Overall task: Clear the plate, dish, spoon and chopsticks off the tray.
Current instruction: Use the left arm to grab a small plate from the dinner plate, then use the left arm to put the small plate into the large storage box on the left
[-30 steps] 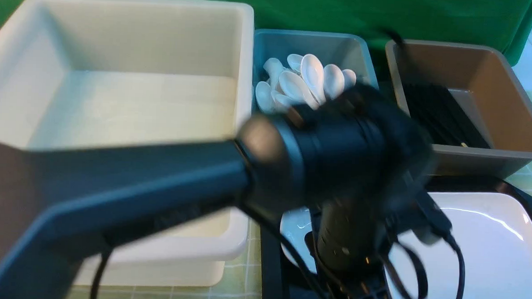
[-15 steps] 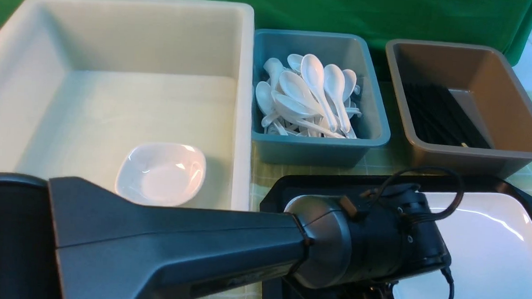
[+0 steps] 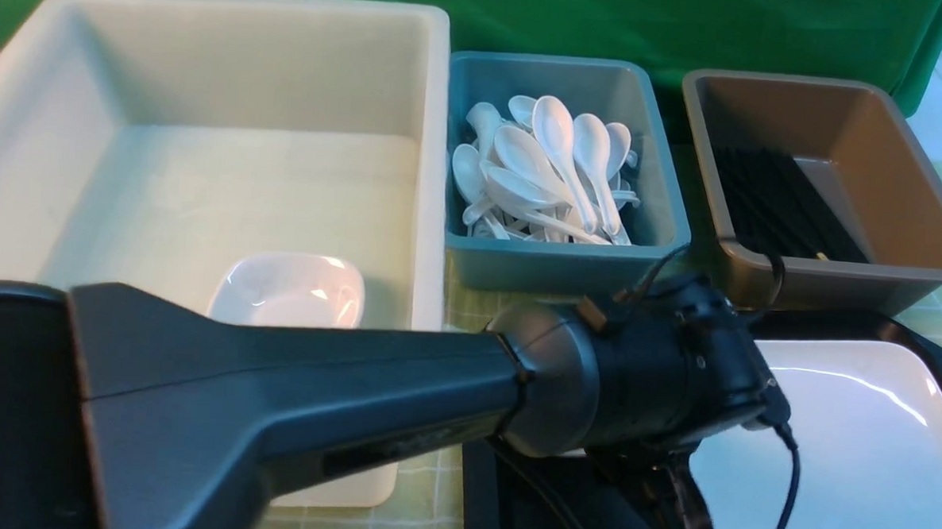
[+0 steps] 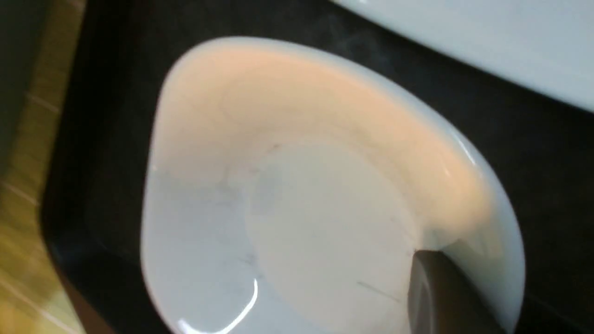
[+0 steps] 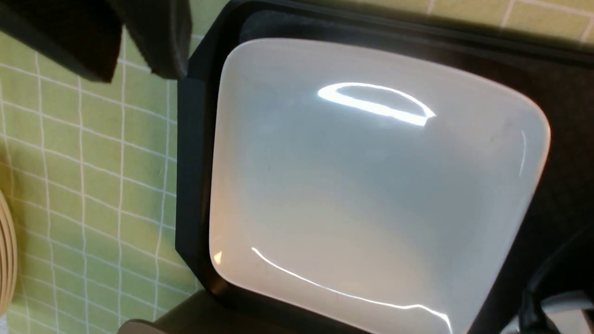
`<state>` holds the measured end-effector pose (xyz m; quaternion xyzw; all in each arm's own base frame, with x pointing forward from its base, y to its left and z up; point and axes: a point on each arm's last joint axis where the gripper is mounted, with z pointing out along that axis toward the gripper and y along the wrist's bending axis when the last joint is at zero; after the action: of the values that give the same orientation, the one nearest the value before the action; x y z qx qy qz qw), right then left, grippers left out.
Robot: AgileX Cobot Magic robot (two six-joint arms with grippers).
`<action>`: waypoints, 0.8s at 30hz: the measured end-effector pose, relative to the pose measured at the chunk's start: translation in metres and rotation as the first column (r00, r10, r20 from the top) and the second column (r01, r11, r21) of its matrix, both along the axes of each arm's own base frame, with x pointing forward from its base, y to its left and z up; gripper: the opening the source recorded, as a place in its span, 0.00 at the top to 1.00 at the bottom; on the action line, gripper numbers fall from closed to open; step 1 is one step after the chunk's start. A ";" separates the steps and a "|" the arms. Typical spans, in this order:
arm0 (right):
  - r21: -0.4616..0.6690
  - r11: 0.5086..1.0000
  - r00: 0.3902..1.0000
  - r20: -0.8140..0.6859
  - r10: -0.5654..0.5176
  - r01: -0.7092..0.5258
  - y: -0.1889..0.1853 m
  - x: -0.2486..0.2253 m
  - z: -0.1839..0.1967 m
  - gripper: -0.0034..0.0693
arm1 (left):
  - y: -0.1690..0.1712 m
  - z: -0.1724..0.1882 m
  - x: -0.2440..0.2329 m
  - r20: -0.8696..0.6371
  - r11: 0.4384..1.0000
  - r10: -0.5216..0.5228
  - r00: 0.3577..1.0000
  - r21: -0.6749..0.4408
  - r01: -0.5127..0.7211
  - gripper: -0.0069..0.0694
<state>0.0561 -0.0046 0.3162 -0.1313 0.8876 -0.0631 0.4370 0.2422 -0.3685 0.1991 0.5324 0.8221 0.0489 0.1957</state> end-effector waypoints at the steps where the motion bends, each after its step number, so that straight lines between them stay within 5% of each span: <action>1: 0.000 1.000 1.000 0.000 0.000 0.000 0.000 0.000 0.000 0.75 | 0.000 0.002 -0.001 -0.005 1.000 0.003 1.000 -0.004 -0.003 0.89; 4: -0.001 1.000 1.000 -0.002 0.000 0.000 0.000 0.000 -0.001 0.75 | 0.006 0.039 -0.012 -0.065 0.995 0.042 0.997 -0.087 -0.048 0.90; 11: -0.001 1.000 1.000 -0.002 0.000 0.000 0.000 0.000 -0.001 0.75 | 0.052 0.169 -0.017 0.049 0.927 0.125 0.991 -0.360 -0.100 0.90; 15: -0.001 1.000 1.000 -0.002 0.000 0.000 0.000 0.000 -0.001 0.75 | 0.127 0.235 -0.010 0.130 0.876 0.297 0.946 -0.431 -0.215 0.90; 20: 0.000 1.000 1.000 -0.002 0.000 0.000 0.000 0.000 -0.001 0.75 | 0.203 0.245 0.009 0.174 0.854 0.455 0.873 -0.363 -0.372 0.90; 24: 0.001 1.000 1.000 0.000 0.000 0.000 0.000 0.000 0.000 0.75 | 0.235 0.199 0.032 0.088 0.874 0.463 0.882 -0.212 -0.438 0.90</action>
<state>0.0563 -0.0045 0.3157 -0.1312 0.8875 -0.0629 0.4372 0.2742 -0.1338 0.3984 0.3007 0.9092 0.0522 0.2833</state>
